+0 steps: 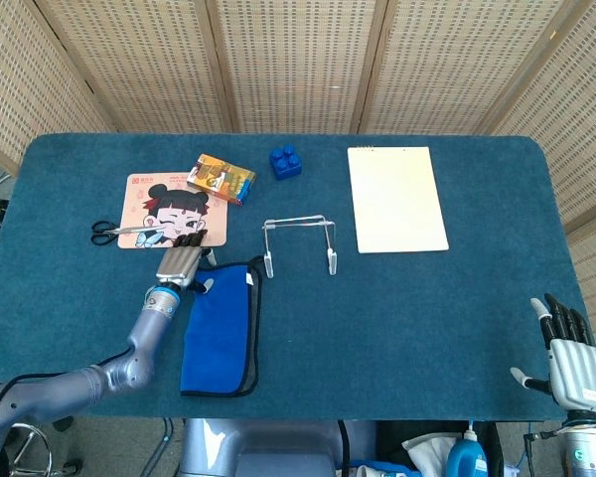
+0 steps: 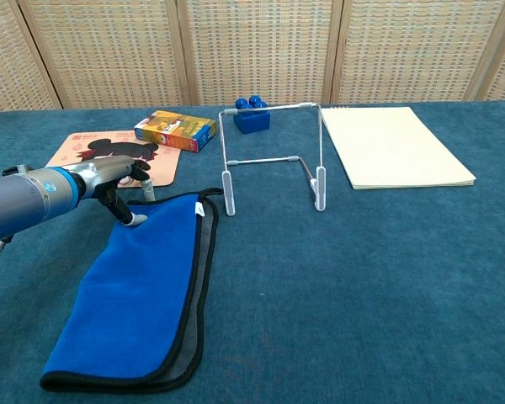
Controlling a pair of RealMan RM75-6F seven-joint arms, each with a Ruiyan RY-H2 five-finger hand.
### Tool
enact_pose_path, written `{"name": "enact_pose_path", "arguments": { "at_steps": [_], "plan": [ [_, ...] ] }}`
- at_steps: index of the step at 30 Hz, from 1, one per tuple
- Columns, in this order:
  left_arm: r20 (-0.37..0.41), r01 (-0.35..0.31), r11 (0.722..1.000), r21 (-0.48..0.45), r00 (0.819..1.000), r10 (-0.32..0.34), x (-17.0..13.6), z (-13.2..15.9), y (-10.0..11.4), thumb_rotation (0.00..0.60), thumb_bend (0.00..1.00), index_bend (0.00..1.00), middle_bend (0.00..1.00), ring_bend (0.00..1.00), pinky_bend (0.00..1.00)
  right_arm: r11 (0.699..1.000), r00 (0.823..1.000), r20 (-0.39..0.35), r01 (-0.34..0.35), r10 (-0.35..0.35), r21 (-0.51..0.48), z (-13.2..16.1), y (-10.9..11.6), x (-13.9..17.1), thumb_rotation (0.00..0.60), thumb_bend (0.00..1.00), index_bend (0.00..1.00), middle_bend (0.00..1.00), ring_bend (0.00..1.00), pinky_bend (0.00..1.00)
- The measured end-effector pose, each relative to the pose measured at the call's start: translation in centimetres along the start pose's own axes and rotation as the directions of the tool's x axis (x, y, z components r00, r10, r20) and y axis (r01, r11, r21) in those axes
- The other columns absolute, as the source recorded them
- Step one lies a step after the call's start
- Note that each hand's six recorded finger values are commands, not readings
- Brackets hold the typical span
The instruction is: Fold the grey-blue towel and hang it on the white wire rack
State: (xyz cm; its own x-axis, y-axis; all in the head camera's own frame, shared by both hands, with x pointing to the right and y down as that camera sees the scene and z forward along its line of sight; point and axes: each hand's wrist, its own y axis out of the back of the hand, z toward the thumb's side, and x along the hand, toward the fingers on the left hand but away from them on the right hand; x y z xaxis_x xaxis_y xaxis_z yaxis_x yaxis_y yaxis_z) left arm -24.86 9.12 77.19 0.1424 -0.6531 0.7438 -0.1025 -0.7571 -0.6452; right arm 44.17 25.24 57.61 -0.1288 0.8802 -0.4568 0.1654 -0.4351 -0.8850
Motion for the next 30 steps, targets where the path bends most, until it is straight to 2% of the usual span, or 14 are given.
{"name": "enact_pose_path", "arguments": {
  "at_steps": [10,19,26,30],
  "plan": [
    [0.000,0.010,1.000,-0.016,1.000,-0.010,-0.34,0.21,-0.04,0.600,0.32,0.70,0.00,0.00,0.00,1.000,1.000,0.000,0.000,0.000,-0.005,-0.03,0.05,0.03,0.600,0.00,0.00,0.00,0.00,0.00],
    [-0.002,0.002,1.000,-0.007,1.000,-0.002,-0.48,0.37,0.20,0.600,0.33,0.76,0.00,0.00,0.00,1.000,1.000,0.001,-0.001,0.001,-0.008,-0.04,0.07,0.04,0.600,0.00,0.00,0.00,0.00,0.00],
    [-0.009,0.005,1.000,-0.006,1.000,-0.005,-0.47,0.35,0.11,0.600,0.42,0.79,0.00,0.00,0.00,1.000,1.000,0.000,-0.001,0.001,-0.009,-0.02,0.06,0.02,0.600,0.00,0.00,0.00,0.00,0.00],
    [-0.011,0.007,1.000,-0.008,1.000,-0.007,-0.45,0.31,0.11,0.600,0.45,0.85,0.00,0.00,0.00,1.000,1.000,0.000,-0.002,0.002,-0.010,-0.03,0.04,0.01,0.600,0.00,0.00,0.00,0.00,0.00]
  ]
}}
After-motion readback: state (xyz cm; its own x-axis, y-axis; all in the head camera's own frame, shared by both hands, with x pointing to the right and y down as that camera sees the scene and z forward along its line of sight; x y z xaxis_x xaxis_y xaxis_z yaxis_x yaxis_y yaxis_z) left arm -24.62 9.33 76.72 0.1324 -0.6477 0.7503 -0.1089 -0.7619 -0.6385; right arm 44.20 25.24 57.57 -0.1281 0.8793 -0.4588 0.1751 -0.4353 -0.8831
